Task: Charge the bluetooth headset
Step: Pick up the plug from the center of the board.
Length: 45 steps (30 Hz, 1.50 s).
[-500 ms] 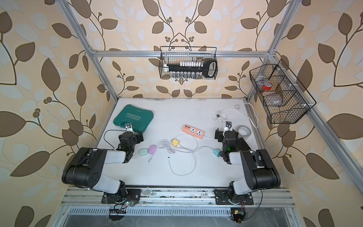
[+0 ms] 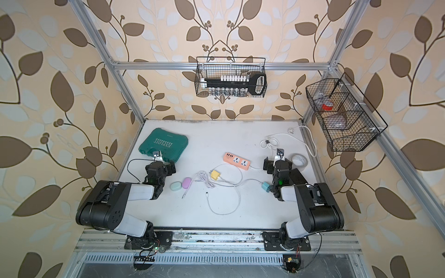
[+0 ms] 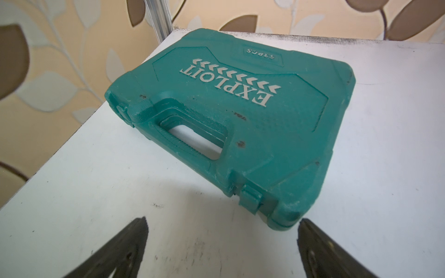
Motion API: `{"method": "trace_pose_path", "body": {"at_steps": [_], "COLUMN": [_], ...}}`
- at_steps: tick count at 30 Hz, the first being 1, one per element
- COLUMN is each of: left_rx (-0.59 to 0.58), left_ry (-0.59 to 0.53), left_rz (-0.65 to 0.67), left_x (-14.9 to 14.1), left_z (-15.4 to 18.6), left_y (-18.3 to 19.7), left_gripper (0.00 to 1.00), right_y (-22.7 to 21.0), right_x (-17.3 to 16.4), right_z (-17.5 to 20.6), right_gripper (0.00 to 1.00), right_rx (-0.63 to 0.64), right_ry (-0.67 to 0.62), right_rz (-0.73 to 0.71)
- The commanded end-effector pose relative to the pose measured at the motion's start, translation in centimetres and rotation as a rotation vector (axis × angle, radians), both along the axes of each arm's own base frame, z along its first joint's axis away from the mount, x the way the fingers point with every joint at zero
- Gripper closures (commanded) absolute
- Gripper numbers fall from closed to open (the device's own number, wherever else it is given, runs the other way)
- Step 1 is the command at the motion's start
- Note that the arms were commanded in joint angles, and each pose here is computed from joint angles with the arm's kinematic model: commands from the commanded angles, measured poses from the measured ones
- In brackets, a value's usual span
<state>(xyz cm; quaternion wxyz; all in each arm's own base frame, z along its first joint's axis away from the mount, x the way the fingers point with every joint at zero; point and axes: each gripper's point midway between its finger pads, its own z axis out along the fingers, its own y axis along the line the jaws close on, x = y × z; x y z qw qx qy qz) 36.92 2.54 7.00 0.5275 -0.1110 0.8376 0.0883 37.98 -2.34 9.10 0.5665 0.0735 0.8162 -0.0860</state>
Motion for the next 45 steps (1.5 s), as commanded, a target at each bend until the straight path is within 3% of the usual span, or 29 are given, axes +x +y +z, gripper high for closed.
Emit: {"method": "trace_pose_path", "body": {"at_steps": [1,15,19,22,26,30,33,34,36,39,45], "left_rx": [0.005,-0.008,-0.006,0.06,0.04,-0.117,-0.355,-0.43,-0.527,-0.631,-0.758], "left_ry": [-0.035,-0.04,-0.042,-0.007,-0.02,-0.102,-0.106,-0.083,-0.042,0.057,0.248], "left_rz": [0.004,0.003,-0.015,0.043,0.096,0.119,0.292,0.289,0.179,0.026,-0.206], "left_x": [0.8,0.8,0.7,0.9,1.6,1.0,-0.8,-1.0,-0.8,-1.4,-4.7], "left_z": [1.1,1.2,1.9,3.9,7.8,11.7,12.5,12.5,13.1,13.7,13.0], "left_y": [0.1,0.2,-0.1,0.0,0.4,-0.1,0.7,0.1,-2.1,-5.5,-10.5], "left_gripper": [0.01,0.01,0.01,0.01,0.01,0.01,0.01,0.01,0.01,0.01,0.01], "right_y": [-0.1,-0.1,0.7,1.1,2.0,2.7,0.7,-0.2,-0.7,0.2,4.7], "right_x": [0.3,0.2,0.2,0.2,-0.4,-1.2,-2.6,-3.4,-4.7,-5.3,-6.4], "right_z": [0.4,0.4,2.0,3.5,5.8,8.9,10.2,10.0,9.4,8.7,9.1], "right_gripper": [0.0,0.0,0.0,0.0,0.0,0.0,0.0,0.0,0.0,0.0,0.01], "right_rx": [-0.006,-0.006,-0.018,0.003,0.057,0.134,0.262,0.323,0.419,0.537,0.67], "right_ry": [-0.013,-0.014,-0.003,0.055,0.011,-0.032,-0.005,0.028,0.105,0.169,0.319], "right_rz": [-0.011,-0.01,0.035,0.044,0.083,0.11,-0.07,-0.159,-0.22,-0.181,0.042]}}
